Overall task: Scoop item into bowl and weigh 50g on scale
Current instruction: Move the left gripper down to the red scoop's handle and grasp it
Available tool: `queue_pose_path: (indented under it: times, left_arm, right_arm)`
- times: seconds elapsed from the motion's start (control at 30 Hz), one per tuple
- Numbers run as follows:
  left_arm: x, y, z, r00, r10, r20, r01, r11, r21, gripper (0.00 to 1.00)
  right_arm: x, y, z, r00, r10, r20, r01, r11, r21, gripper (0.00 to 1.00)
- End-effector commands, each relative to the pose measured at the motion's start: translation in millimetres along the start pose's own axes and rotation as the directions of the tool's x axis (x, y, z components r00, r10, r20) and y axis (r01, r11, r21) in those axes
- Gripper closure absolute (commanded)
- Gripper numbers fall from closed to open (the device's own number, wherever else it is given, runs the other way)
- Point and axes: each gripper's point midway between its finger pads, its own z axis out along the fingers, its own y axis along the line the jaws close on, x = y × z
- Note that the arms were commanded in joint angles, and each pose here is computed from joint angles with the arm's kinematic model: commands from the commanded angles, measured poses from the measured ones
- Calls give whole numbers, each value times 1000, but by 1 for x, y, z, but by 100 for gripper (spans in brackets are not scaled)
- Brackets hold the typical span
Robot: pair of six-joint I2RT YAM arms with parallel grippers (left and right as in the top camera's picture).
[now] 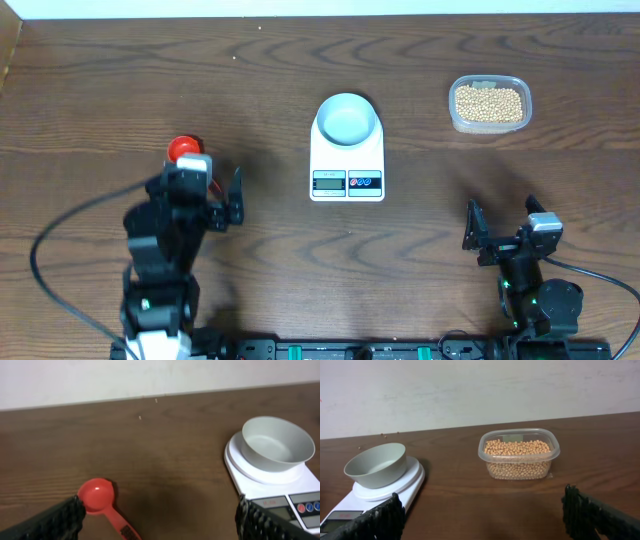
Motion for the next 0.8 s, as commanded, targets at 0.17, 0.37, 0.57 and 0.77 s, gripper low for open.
queue_pose_path:
  times: [0.17, 0.37, 0.57, 0.77]
  left_arm:
    - [-35, 6, 34, 983, -35, -178, 44, 998, 46, 2]
    - [-48, 11, 60, 942, -55, -332, 81, 995, 64, 2]
    - [-53, 15, 78, 885, -29, -464, 78, 993, 88, 2]
    - [-35, 12, 97, 842, -47, -538, 124, 987, 107, 2]
  right_arm:
    - [1, 1, 0, 1000, -14, 0, 14, 1000, -5, 1]
    - [1, 1, 0, 1000, -14, 0, 14, 1000, -5, 1]
    - [1, 1, 0, 1000, -14, 0, 14, 1000, -5, 1]
    - [1, 1, 0, 1000, -14, 0, 14, 1000, -5, 1]
